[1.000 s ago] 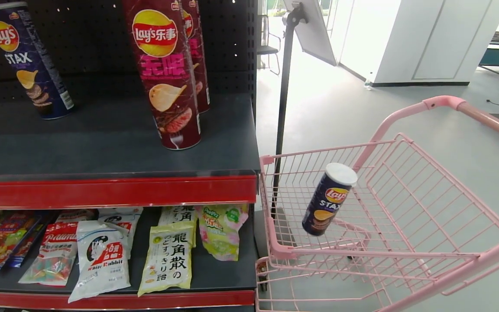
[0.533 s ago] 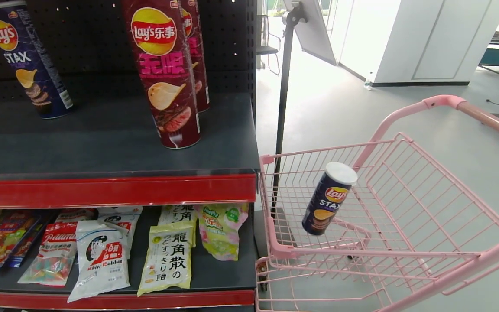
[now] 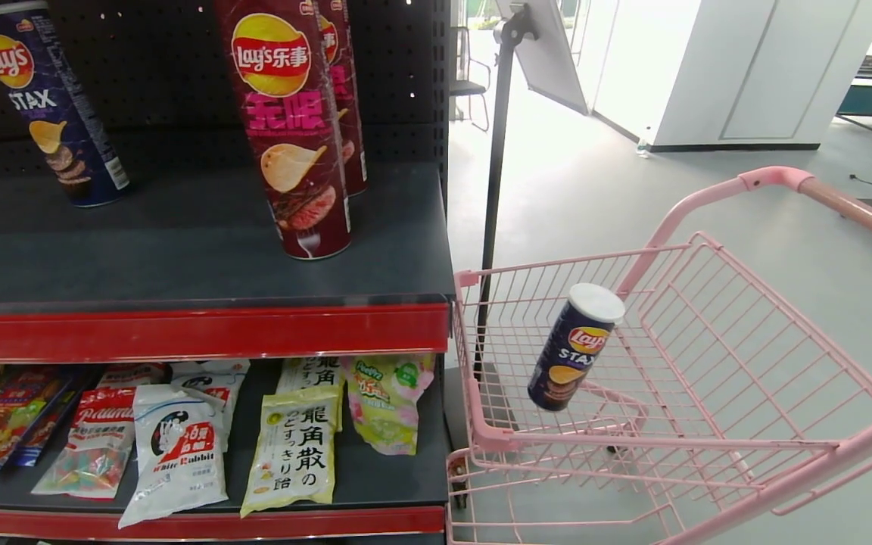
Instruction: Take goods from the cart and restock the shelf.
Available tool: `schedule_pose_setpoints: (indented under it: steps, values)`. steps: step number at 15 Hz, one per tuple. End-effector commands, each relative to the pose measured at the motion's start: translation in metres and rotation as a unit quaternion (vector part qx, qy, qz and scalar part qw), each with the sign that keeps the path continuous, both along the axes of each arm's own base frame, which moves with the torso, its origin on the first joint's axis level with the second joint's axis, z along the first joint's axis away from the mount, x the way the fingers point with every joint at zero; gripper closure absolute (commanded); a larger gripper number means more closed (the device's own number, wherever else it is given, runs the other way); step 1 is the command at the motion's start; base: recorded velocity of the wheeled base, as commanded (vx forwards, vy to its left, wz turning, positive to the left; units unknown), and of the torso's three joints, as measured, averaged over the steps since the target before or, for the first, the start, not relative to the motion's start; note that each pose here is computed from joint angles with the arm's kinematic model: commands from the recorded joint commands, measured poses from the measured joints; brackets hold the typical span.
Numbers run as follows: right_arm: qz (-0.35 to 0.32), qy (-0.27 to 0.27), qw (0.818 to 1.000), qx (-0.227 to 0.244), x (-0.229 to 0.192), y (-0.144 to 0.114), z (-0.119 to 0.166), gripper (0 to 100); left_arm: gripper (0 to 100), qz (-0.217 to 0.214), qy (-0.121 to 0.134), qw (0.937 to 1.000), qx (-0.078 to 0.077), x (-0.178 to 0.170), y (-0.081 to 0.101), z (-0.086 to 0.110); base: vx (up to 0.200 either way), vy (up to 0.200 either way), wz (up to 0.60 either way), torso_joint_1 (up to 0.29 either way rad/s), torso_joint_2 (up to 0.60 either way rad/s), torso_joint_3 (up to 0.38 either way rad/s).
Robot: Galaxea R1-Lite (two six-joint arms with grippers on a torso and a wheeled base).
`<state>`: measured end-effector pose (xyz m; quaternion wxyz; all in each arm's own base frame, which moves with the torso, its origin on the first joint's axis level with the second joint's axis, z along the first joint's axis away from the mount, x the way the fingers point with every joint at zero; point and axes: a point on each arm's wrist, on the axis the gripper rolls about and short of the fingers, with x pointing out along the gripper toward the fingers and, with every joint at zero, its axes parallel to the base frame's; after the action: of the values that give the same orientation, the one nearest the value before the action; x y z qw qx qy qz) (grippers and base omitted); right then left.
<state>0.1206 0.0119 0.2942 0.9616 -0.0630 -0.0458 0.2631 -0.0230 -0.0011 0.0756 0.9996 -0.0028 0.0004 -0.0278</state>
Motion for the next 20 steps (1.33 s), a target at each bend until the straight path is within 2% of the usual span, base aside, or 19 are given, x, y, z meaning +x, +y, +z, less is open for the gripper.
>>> schedule_pose_setpoints:
  steps: [1, 3, 6, 8, 9, 12, 14, 20]
  values:
    - [0.107, 0.020, 0.989, -0.105, 0.200, -0.061, -0.049, 0, 0, 0.000, 0.000, 1.0000, 0.000, 0.000, 0.000, 0.000, 0.000, 0.000, 0.00, 0.000, 0.00, 0.000]
    - [0.147, 0.028, 0.981, -0.123, 0.237, -0.067, -0.087, 0, 0, 0.000, 0.000, 1.0000, 0.000, 0.000, 0.000, 0.000, 0.000, 0.000, 0.00, 0.000, 0.00, 0.000]
    - [0.160, 0.047, 0.976, -0.142, 0.272, -0.080, -0.140, 0, 0, 0.000, 0.000, 1.0000, 0.000, 0.000, 0.000, 0.000, 0.000, 0.000, 0.00, 0.000, 0.00, 0.000]
    - [0.147, 0.071, 0.976, -0.147, 0.266, -0.104, -0.171, 0, 0, 0.000, 0.000, 1.0000, 0.000, 0.000, 0.000, 0.000, 0.000, 0.000, 0.00, 0.000, 0.00, 0.000]
    - [0.158, 0.085, 0.975, -0.131, 0.254, -0.111, -0.184, 0, 0, 0.000, 0.000, 1.0000, 0.000, 0.000, 0.000, 0.000, 0.000, 0.000, 0.00, 0.000, 0.00, 0.000]
    - [0.173, 0.107, 0.972, -0.115, 0.243, -0.116, -0.208, 0, 0, 0.000, 0.000, 1.0000, 0.000, 0.000, 0.000, 0.000, 0.000, 0.000, 0.00, 0.000, 0.00, 0.000]
    - [0.191, 0.115, 0.969, -0.106, 0.243, -0.109, -0.216, 0, 0, 0.000, 0.000, 1.0000, 0.000, 0.000, 0.000, 0.000, 0.000, 0.000, 0.00, 0.000, 0.00, 0.000]
    - [0.274, 0.128, 0.948, -0.102, 0.261, -0.049, -0.234, 0, 0, 0.000, 0.000, 1.0000, 0.000, 0.000, 0.000, 0.000, 0.000, 0.000, 0.00, 0.000, 0.00, 0.000]
